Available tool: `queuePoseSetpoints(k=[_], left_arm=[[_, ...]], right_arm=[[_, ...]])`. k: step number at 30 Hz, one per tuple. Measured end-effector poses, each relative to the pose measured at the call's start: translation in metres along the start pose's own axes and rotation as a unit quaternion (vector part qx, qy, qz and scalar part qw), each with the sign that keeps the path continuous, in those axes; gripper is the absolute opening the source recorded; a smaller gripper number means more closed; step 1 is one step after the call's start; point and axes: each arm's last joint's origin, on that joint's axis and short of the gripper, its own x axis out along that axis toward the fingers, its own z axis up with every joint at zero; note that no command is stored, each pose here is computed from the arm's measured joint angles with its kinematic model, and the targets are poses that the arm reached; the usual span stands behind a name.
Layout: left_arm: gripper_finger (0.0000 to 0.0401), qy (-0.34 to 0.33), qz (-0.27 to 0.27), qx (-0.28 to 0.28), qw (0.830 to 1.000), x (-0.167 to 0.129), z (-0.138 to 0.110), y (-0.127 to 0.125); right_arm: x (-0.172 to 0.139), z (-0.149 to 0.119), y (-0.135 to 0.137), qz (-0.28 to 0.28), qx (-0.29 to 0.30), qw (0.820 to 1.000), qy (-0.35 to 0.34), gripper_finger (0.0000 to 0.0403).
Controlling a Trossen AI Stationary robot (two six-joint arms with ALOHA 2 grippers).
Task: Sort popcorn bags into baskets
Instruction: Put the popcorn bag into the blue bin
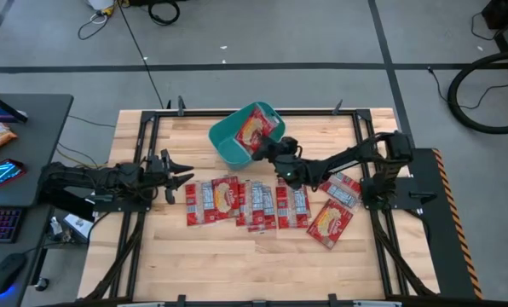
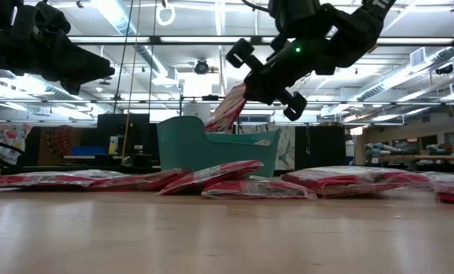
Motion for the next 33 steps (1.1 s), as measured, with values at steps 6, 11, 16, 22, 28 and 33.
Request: queuePoseSetpoints(k=[6, 11, 16, 22, 28, 33], left_arm=[[0.0119, 0.000, 0.000, 0.000, 1.000, 0.000, 0.000, 0.000], [0.0119, 0.000, 0.000, 0.000, 1.000, 0.000, 0.000, 0.000], [0.0119, 0.000, 0.000, 0.000, 1.000, 0.000, 0.000, 0.000], [0.0119, 0.000, 0.000, 0.000, 1.000, 0.000, 0.000, 0.000], [0.0119, 0.001, -0.001, 0.001, 1.000, 0.000, 0.000, 0.000], [0.0119, 0.003, -0.001, 0.003, 1.000, 0.000, -0.001, 0.000]], right_arm=[[0.003, -0.011, 0.020, -0.020, -0.064, 0.997, -0.031, 0.0015], [0.010, -0.023, 0.026, -0.021, -0.073, 0.997, -0.031, 0.0016], [0.017, -0.047, 0.020, -0.045, -0.078, 0.995, -0.041, 0.0016], [0.024, -0.065, 0.019, -0.055, -0.093, 0.993, -0.043, 0.0017], [0.026, -0.068, 0.022, -0.044, -0.108, 0.993, -0.034, 0.0048], [0.026, -0.068, 0.022, -0.046, -0.114, 0.992, -0.033, 0.0078]])
